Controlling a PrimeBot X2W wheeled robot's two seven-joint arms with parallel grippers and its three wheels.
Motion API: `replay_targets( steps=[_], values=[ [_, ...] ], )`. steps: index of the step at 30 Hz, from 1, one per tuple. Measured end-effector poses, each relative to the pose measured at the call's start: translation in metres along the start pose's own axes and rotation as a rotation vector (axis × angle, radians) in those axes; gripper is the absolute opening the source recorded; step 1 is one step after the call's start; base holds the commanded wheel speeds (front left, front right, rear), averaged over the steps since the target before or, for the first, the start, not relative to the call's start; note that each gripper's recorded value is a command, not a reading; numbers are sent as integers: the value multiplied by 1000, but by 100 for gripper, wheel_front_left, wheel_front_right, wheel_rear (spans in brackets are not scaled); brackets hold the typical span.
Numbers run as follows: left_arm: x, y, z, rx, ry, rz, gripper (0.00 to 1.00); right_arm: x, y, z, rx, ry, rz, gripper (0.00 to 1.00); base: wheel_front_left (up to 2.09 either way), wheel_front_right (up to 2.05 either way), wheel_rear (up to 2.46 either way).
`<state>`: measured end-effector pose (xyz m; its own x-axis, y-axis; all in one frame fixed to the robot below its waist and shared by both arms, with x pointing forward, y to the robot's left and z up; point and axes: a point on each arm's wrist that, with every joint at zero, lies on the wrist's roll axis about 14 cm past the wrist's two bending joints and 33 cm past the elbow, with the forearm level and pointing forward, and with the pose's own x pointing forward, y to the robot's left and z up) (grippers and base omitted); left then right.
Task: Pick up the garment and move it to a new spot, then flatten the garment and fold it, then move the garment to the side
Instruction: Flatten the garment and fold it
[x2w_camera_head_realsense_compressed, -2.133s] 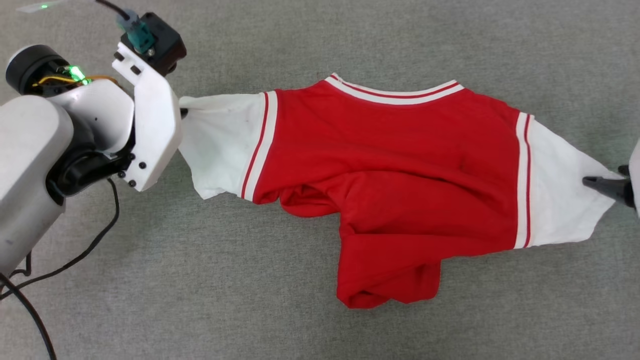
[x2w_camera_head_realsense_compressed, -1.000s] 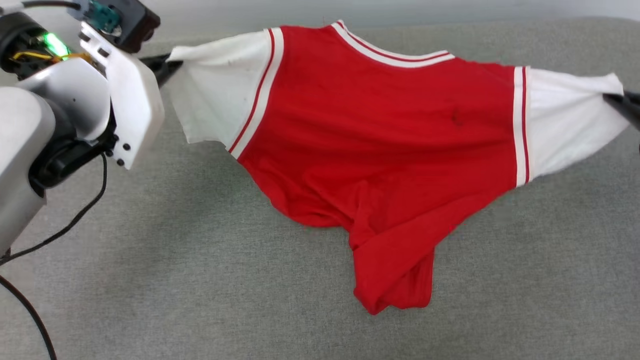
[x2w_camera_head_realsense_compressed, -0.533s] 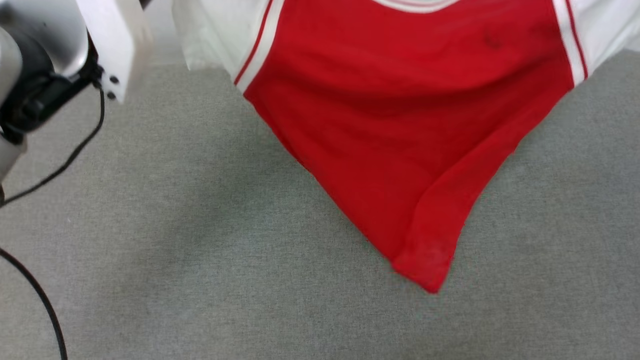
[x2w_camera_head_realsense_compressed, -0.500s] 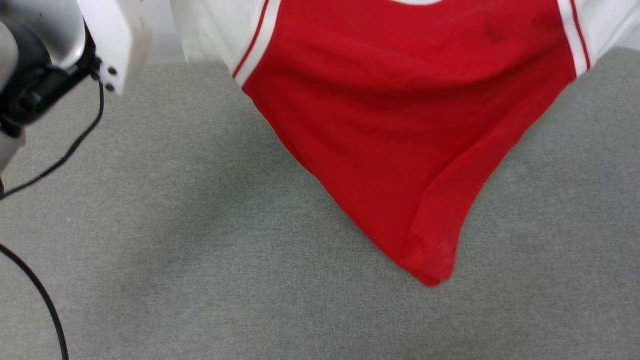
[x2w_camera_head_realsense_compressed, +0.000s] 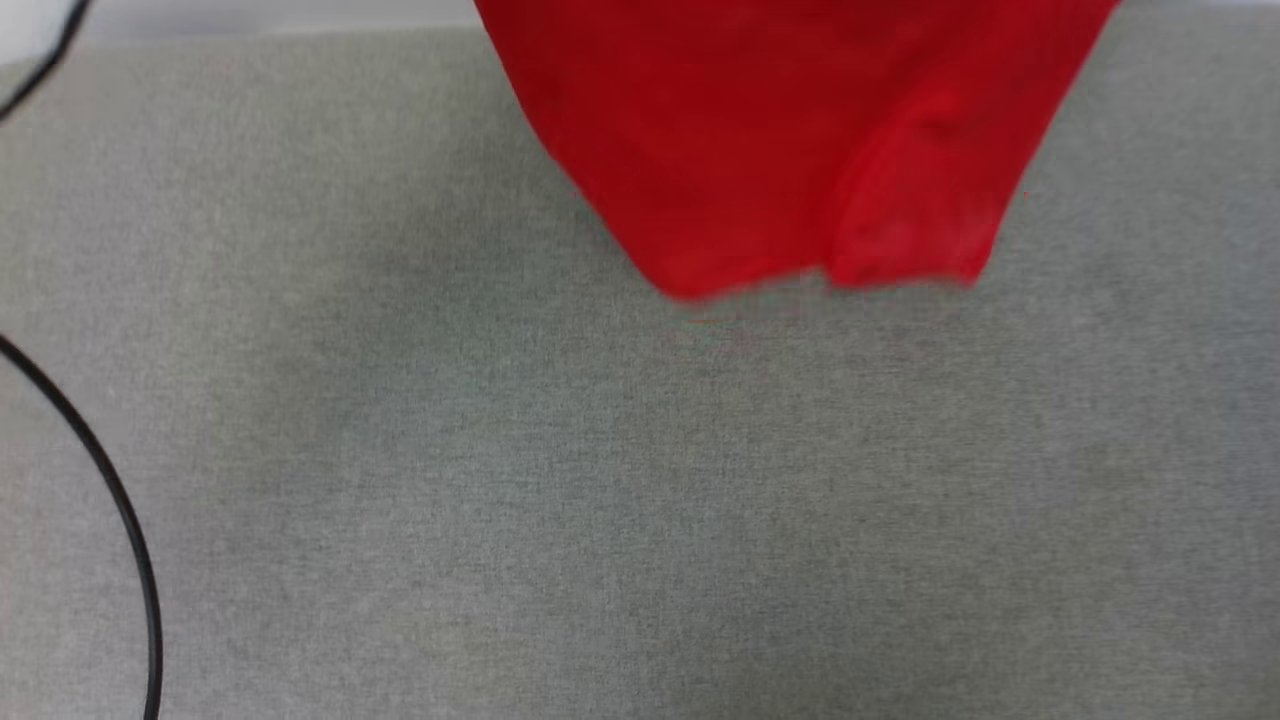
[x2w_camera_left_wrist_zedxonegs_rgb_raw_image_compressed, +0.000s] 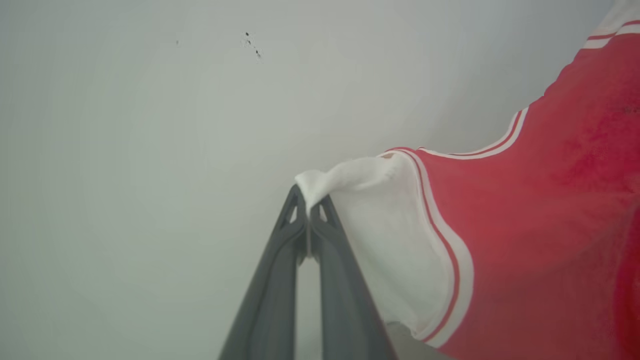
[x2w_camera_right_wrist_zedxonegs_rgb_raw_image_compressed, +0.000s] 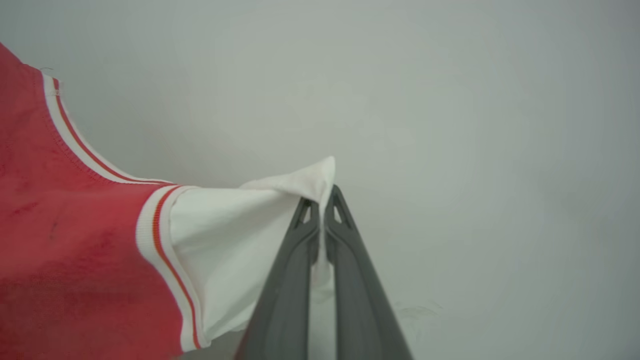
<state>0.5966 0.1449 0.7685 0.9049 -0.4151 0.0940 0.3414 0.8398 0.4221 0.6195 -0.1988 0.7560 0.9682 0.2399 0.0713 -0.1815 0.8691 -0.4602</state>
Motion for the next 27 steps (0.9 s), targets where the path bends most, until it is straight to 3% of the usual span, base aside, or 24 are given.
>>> replay_targets(
  steps=[14,21,27],
  values=[
    [40,49,22,19,-159,122,0,70,-10,33,-35,-149,-75,0,0,0,0],
    [53,47,-25,-6,-101,122,0,92,23,-3,-44,-96,-9,0,0,0,0],
    [49,22,-80,-54,-12,71,0,89,66,-59,-32,6,89,0,0,0,0]
  ],
)
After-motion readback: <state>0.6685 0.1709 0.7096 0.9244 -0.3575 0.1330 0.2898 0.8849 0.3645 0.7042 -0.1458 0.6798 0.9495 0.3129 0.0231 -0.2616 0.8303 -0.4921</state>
